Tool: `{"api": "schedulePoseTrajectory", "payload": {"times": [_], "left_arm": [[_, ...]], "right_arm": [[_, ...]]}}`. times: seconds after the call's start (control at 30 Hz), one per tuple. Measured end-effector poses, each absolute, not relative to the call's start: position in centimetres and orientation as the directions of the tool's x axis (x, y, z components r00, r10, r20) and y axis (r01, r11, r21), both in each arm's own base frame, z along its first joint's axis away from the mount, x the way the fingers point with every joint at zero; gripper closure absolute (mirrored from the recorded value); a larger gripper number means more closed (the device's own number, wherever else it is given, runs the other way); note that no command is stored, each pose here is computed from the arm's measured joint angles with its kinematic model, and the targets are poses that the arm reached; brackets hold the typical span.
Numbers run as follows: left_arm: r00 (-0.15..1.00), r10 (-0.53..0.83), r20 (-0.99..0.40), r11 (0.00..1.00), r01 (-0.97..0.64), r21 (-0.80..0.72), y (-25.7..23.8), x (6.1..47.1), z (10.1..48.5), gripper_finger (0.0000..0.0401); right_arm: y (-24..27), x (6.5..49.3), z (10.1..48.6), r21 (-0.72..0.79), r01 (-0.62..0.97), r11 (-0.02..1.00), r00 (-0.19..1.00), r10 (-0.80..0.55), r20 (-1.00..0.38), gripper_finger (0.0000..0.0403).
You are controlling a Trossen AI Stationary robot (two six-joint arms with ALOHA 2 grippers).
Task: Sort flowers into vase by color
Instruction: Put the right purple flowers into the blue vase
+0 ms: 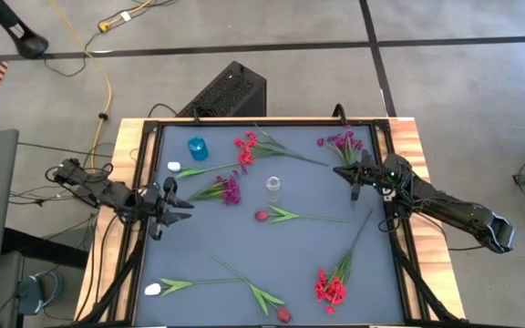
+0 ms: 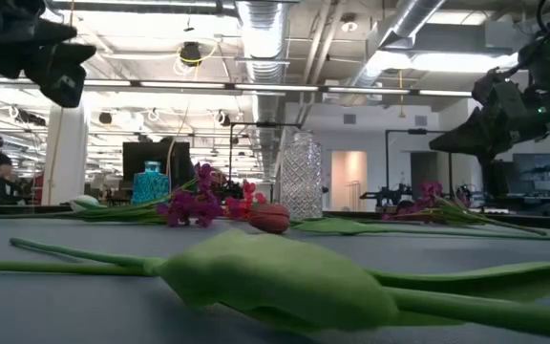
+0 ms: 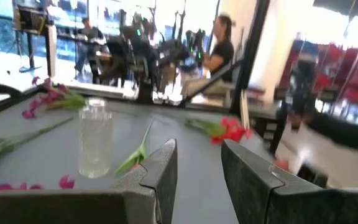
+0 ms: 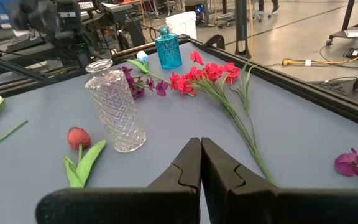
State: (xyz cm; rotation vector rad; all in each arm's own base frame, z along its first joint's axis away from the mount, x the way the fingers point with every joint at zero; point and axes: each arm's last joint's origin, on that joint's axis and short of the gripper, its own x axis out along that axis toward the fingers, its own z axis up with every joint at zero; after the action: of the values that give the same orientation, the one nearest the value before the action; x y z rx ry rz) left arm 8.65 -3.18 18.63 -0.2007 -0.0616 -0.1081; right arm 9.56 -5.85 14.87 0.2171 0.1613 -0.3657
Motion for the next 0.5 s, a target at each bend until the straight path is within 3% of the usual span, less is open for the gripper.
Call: {"api": "schedulePoseTrajectory", "payload": {"times": [0.17, 0.3, 0.4, 0.5], "left_arm": [[0.993, -0.098, 0.070, 0.959, 0.113, -0.260, -3.2, 8.6, 18.6, 0.0287], [0.993, -0.094, 0.072, 0.933, 0.113, -0.341, -3.2, 8.6, 18.6, 0.0287], [0.997, 0.019, 0.069, 0.937, 0.007, -0.348, -2.8, 8.7, 18.7, 0.0287], [0.978, 0.201, 0.054, 0.908, -0.166, -0.385, -2.3, 8.7, 18.6, 0.0287]], "right_arm": [[-5.9, 9.7, 15.7, 0.308, 0.359, 0.881, 0.933, -0.342, -0.109, 0.0369], [-5.9, 9.7, 16.6, 0.313, 0.351, 0.883, 0.936, -0.344, -0.078, 0.0369], [-6.0, 9.7, 18.3, 0.353, 0.355, 0.866, 0.931, -0.360, -0.055, 0.0369], [-6.0, 9.7, 20.0, 0.384, 0.389, 0.837, 0.921, -0.368, -0.132, 0.0361]]}}
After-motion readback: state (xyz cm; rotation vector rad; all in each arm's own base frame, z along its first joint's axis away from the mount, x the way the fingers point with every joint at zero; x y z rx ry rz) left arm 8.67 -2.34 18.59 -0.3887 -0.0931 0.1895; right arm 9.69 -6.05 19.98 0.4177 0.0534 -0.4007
